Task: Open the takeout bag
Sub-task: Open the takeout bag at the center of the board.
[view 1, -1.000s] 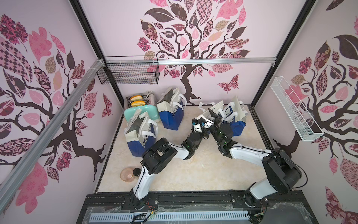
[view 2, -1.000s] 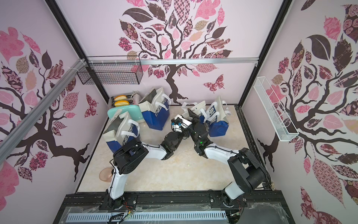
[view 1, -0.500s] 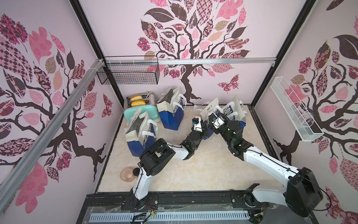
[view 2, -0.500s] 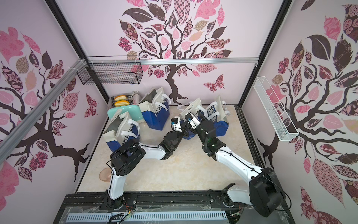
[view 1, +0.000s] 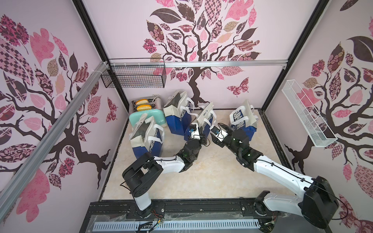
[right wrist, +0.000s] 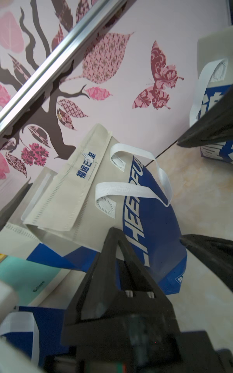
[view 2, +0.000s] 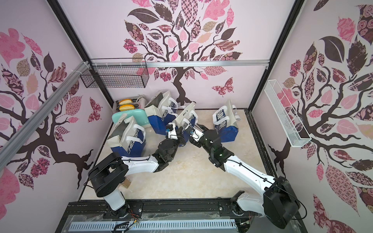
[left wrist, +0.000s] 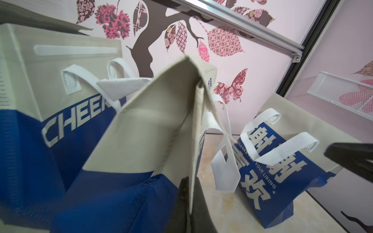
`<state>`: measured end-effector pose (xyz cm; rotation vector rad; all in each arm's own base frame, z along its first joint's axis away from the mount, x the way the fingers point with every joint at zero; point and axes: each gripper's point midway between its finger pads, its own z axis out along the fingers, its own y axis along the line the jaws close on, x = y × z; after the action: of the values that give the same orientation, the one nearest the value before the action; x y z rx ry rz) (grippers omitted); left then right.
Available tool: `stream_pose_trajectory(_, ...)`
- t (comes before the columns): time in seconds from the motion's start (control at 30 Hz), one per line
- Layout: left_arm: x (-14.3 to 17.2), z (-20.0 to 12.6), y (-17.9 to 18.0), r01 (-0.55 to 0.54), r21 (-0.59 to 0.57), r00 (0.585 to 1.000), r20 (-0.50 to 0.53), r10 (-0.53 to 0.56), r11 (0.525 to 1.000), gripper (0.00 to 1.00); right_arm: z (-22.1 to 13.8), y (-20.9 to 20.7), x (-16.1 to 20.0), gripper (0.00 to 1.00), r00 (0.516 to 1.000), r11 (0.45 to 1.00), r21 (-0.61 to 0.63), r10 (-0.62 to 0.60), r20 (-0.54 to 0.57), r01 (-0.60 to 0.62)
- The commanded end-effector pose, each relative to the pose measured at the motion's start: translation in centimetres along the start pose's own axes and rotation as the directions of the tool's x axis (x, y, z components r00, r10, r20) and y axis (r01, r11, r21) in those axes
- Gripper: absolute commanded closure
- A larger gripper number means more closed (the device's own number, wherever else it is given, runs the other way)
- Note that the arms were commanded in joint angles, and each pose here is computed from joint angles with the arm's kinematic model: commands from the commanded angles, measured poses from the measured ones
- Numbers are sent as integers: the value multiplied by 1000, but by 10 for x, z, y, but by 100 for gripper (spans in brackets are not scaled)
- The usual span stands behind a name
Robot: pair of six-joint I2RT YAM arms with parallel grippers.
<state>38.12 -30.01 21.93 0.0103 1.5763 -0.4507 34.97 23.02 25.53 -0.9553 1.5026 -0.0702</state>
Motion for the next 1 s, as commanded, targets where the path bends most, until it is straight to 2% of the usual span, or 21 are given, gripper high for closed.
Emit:
stream_pose_trajectory(0.0, 13, -8, 7, 0, 16, 1000, -2, 0, 1000, 100, 4, -3, -21, 31, 995, 1000, 9, -6, 103, 5)
stream_pose_trajectory(0.3, 42, -16, 8, 69, 95, 997, -26, -67, 993, 100, 11, 8, -40, 32, 985, 999, -48, -14, 170, 22)
stream_pose_trajectory(0.57, 41, -16, 4, 77, 113, 997, -27, -74, 991, 100, 20, 37, -45, 33, 983, 993, -104, -30, 180, 49)
stream_pose_trajectory(0.97, 41, -14, 0, 79, 127, 997, -30, -76, 989, 100, 26, 39, -53, 38, 980, 998, -56, -18, 199, 30)
